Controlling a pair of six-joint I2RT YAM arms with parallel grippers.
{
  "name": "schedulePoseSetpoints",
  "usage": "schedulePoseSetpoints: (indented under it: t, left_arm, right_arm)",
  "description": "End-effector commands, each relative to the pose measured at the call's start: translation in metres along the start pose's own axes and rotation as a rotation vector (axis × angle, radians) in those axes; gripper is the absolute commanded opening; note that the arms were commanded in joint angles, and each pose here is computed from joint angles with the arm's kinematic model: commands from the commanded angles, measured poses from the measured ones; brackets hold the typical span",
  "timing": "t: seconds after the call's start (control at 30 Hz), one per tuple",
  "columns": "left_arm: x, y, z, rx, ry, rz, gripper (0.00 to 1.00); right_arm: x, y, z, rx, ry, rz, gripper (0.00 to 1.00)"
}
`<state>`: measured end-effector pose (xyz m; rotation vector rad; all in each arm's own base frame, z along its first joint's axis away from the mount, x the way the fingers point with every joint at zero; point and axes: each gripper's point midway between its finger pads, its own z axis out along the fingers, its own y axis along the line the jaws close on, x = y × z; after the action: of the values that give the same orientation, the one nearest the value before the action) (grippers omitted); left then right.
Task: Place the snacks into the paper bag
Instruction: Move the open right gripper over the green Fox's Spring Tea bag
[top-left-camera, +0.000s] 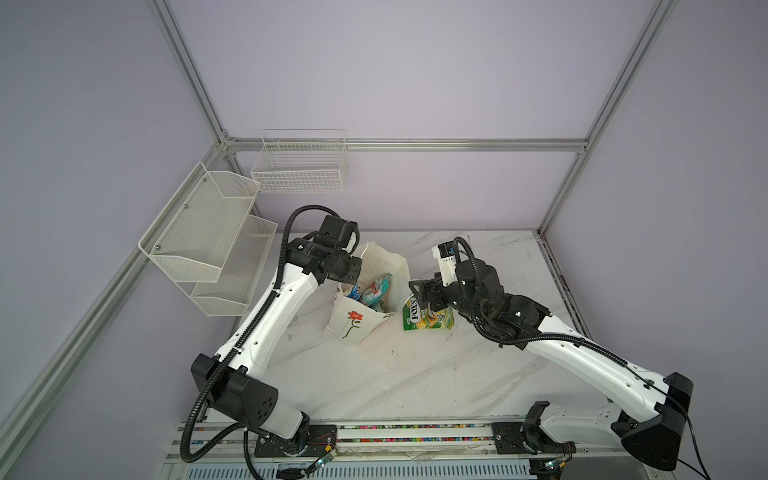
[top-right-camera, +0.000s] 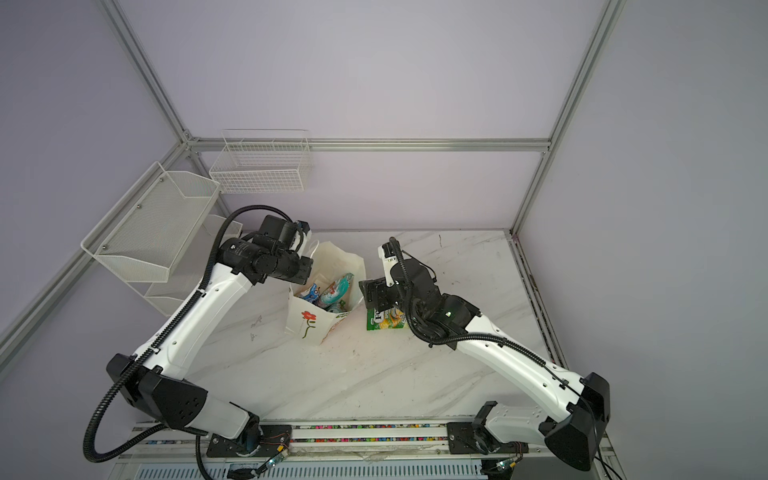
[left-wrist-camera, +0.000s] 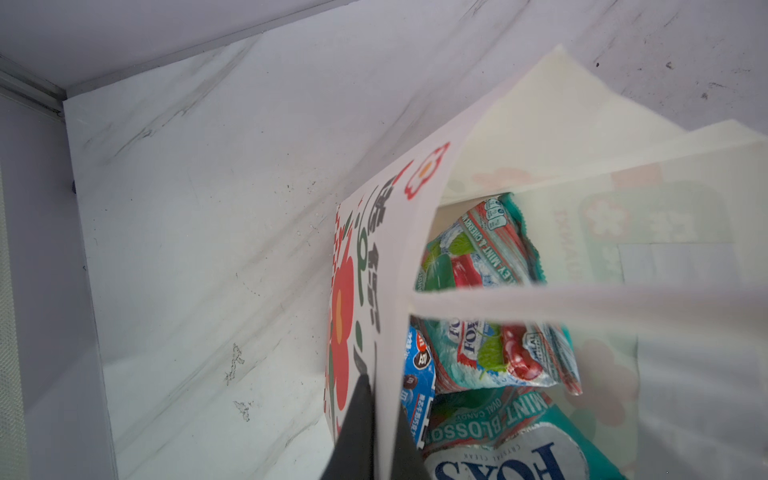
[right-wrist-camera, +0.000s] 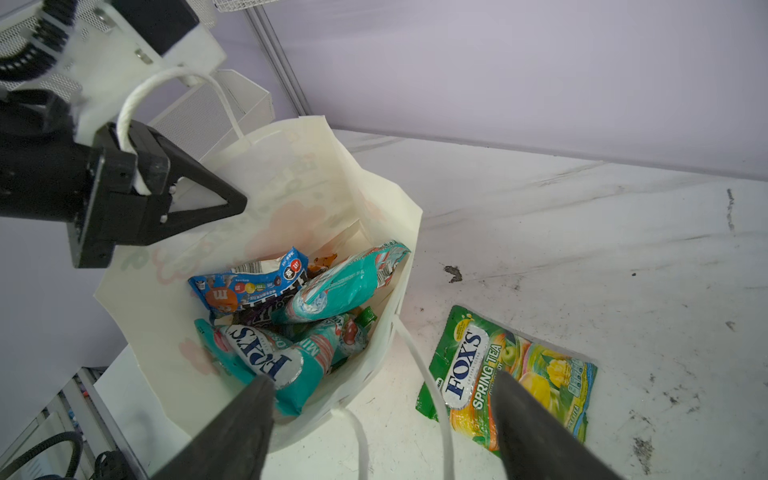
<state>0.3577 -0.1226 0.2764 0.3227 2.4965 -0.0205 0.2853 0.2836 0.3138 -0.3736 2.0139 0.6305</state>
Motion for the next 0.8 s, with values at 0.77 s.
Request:
schedulePoseSetpoints:
  t: [0.77]
  left_arm:
    - [-0.043, 0.002, -0.085, 0.063, -0.285, -0.039, 0.0]
  right_arm:
    - [-0.005, -0.152, -0.02, 0.264, -0.045, 0.343, 0.97]
